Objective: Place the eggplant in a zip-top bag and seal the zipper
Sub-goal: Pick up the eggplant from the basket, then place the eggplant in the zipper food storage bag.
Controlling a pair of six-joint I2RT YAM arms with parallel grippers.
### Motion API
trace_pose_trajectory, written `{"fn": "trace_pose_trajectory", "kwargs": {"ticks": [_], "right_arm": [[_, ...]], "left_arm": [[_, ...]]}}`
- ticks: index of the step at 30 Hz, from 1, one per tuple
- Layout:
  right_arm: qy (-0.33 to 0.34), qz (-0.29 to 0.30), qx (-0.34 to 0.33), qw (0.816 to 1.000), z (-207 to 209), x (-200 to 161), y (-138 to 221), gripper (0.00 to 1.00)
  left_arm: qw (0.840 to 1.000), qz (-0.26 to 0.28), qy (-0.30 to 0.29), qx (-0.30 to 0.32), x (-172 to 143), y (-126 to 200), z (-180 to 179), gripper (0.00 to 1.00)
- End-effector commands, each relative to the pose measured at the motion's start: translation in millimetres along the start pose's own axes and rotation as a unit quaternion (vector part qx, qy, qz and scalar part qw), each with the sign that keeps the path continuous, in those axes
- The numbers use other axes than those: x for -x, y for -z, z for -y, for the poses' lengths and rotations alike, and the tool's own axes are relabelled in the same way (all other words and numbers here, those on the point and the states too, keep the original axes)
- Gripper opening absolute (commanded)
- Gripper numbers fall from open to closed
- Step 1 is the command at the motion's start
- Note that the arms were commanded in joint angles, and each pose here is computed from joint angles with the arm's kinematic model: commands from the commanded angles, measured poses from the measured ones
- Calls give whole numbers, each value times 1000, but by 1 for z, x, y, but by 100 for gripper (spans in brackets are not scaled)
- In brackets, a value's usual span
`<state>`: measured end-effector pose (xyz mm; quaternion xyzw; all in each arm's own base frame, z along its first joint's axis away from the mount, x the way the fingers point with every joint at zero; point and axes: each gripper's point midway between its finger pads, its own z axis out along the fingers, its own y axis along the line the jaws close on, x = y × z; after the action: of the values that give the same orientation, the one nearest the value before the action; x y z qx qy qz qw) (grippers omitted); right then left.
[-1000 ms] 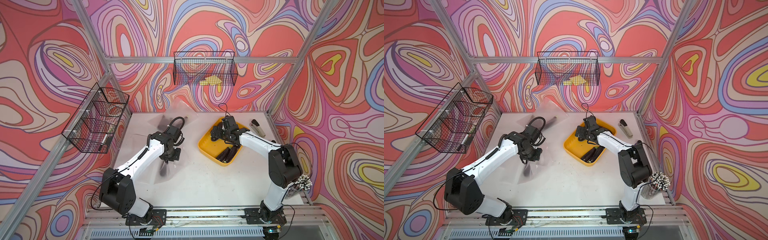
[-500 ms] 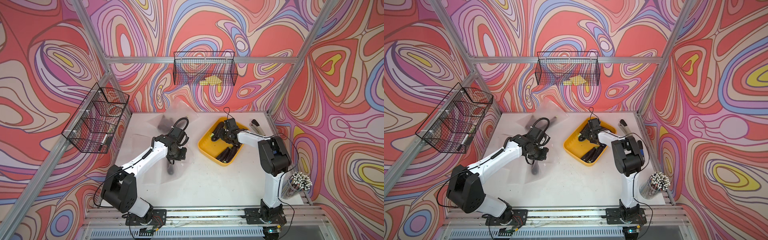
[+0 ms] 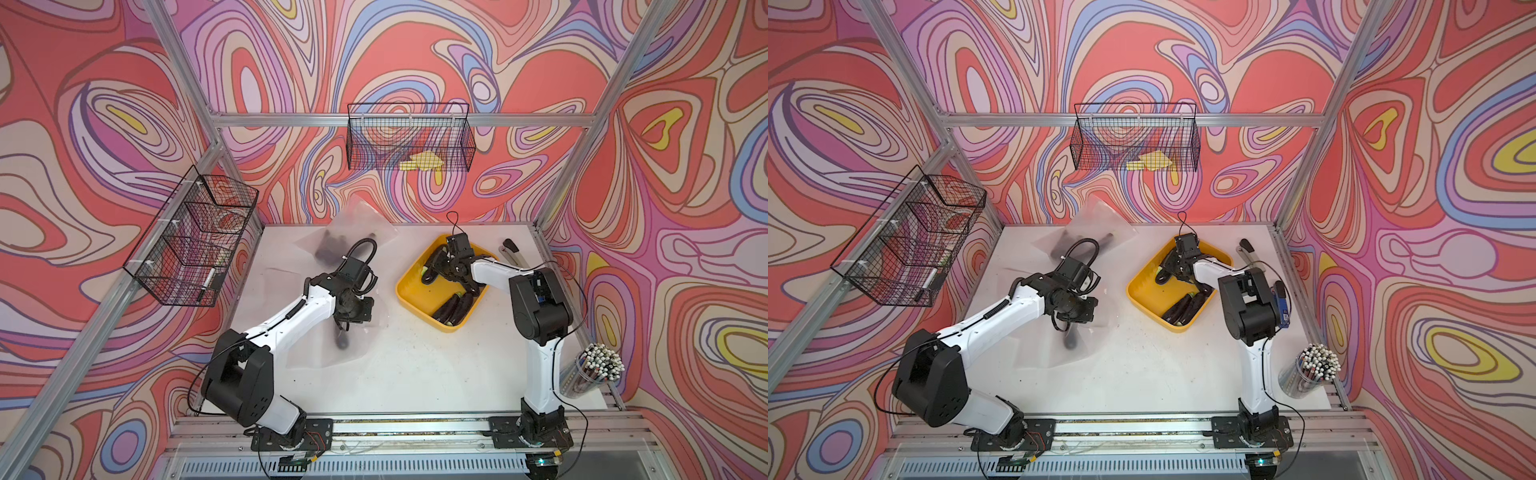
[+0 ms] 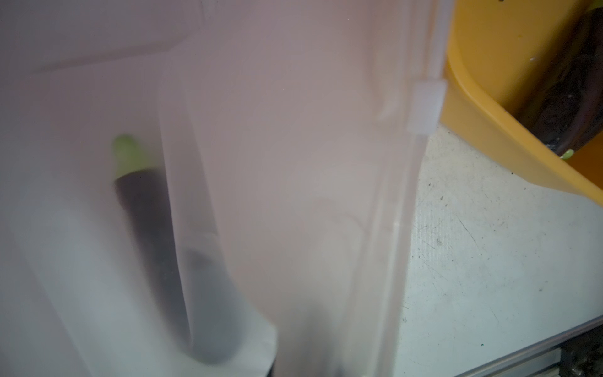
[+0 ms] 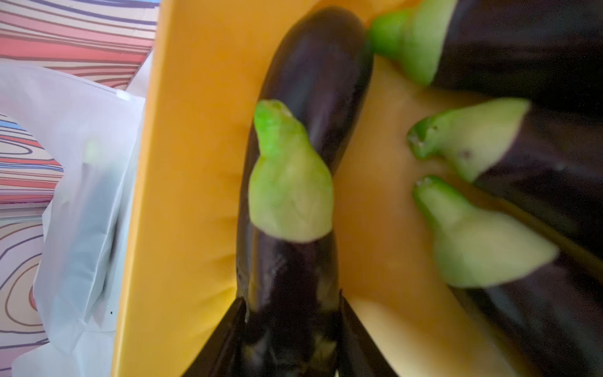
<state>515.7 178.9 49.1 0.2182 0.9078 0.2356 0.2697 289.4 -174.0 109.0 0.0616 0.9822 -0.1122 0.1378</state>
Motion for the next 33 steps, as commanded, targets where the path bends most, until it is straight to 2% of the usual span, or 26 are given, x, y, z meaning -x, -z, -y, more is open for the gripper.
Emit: {"fn": "trace_pose_trajectory", "kwargs": {"ticks": [1, 6, 8, 10, 14, 17, 21, 24, 30, 33], "right_arm": [[-5, 18, 17, 1000, -11, 9, 30, 42], [23, 44, 43, 998, -28, 7, 87, 42], [51, 74, 77, 993, -52, 7, 118, 42], [87, 86, 116, 986, -85, -6, 139, 43], [135, 81, 202, 967, -153, -59, 164, 44], [154, 75, 245, 954, -176, -102, 171, 44], [179, 91, 260, 944, -185, -144, 173, 45], [185, 108, 256, 943, -181, -158, 171, 46], [219, 142, 240, 935, -177, -176, 156, 47], [213, 152, 236, 936, -175, -178, 147, 47]], "left_arm": [[1000, 13, 4, -6, 2, 7, 3, 0], [999, 7, 3, -37, 6, 5, 16, 0], [999, 0, 4, -42, 6, 3, 18, 0], [999, -4, 7, -41, 6, 0, 18, 0], [998, -2, 24, -55, 10, 3, 21, 0], [994, -3, 56, -98, 15, 8, 28, 0], [978, -14, 110, -178, 20, 15, 36, 0], [972, -19, 123, -200, 18, 20, 37, 0], [967, -29, 110, -228, 14, 33, 43, 0], [968, -30, 111, -224, 12, 36, 41, 0]]}}
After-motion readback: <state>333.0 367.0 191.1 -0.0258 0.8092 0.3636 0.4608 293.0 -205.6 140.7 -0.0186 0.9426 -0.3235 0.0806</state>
